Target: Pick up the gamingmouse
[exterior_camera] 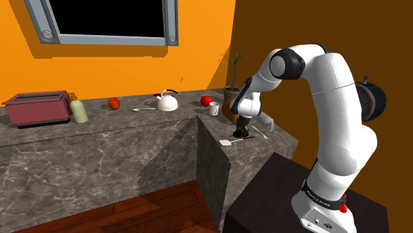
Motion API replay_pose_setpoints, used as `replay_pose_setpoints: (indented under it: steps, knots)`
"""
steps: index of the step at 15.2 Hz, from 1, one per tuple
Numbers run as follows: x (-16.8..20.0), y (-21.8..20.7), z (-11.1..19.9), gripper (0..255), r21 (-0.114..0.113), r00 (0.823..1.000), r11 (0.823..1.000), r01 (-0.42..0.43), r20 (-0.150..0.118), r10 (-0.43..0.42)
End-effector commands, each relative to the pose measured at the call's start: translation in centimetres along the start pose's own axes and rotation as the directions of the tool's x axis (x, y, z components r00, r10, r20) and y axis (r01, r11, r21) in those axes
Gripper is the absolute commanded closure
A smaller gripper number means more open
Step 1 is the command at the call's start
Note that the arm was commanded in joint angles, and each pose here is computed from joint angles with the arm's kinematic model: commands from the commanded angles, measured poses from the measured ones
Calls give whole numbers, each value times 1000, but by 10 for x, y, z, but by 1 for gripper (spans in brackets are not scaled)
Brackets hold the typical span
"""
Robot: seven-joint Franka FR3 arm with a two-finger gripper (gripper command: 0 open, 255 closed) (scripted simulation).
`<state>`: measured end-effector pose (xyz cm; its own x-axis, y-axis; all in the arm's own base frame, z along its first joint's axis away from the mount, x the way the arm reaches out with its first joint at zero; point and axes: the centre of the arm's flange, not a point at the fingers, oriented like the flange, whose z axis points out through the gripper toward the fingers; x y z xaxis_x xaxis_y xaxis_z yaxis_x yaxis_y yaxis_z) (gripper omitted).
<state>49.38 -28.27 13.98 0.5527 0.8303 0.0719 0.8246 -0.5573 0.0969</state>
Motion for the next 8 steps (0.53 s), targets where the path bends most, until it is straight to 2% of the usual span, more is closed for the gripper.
replay_pose_setpoints:
  steps: [1, 6, 8]
  knots:
    - [0, 1, -11, 255, 0, 1000, 1000, 0, 0, 0]
    - [2, 3, -37, 255, 0, 1000, 1000, 0, 0, 0]
    - [2, 3, -38, 255, 0, 1000, 1000, 0, 0, 0]
